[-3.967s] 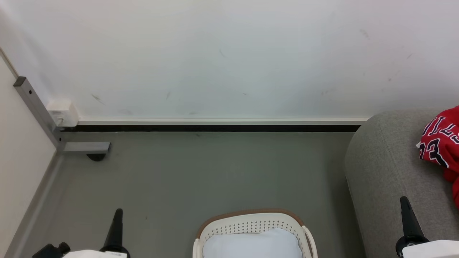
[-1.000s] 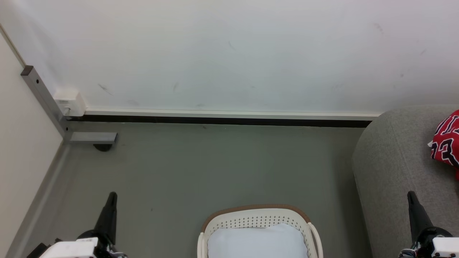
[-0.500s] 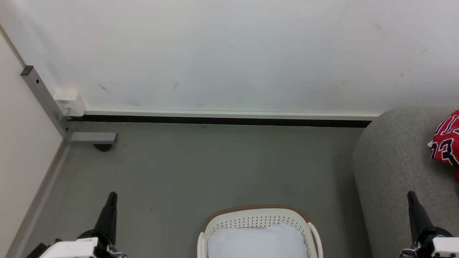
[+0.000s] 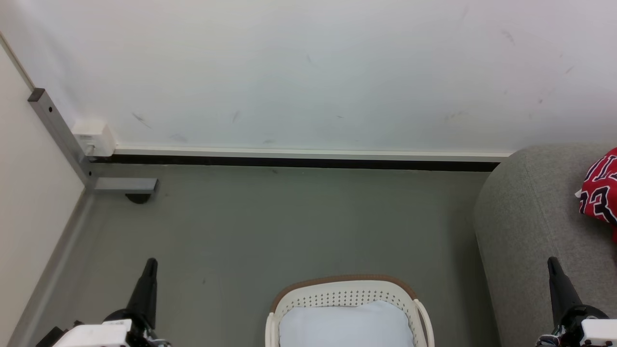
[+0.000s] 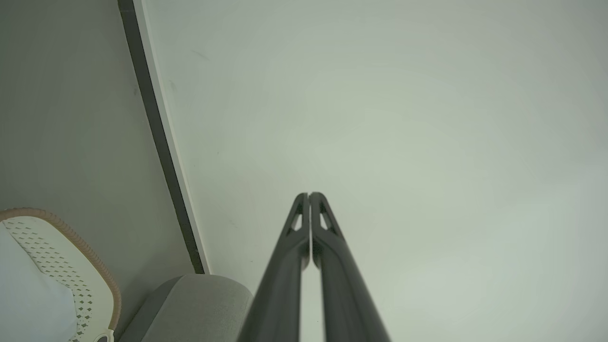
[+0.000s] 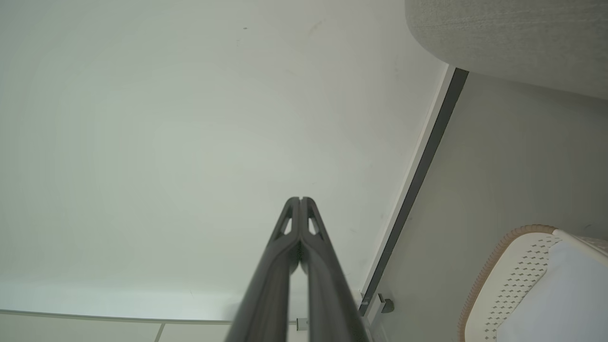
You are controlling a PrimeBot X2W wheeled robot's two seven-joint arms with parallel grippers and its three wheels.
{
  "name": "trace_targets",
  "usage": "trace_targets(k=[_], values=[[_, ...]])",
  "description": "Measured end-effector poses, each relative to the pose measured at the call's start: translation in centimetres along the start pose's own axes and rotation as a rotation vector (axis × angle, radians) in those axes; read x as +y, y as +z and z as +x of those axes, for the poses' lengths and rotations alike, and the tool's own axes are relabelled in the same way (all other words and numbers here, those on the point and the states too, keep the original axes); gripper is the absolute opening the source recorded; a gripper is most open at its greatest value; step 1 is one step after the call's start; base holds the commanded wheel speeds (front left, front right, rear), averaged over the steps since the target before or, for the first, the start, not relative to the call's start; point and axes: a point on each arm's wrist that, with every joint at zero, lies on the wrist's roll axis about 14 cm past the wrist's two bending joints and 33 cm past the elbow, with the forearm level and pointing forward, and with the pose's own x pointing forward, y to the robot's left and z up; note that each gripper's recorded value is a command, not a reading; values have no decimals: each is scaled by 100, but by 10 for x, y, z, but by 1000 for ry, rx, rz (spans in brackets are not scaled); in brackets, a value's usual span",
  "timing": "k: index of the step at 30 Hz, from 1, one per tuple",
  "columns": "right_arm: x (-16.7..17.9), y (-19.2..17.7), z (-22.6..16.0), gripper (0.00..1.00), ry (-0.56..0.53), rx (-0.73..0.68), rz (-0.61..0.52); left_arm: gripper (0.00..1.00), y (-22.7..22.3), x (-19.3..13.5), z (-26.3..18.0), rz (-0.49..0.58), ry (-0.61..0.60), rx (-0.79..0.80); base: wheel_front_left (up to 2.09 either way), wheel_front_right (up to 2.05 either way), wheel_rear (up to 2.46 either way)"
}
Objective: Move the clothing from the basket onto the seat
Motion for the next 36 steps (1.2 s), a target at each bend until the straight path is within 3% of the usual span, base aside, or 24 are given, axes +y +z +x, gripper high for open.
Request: trace_targets(k=[36], values=[[0, 0, 0, 0, 0, 0, 0, 0, 0, 0, 0, 0, 0, 0, 0, 0, 0]])
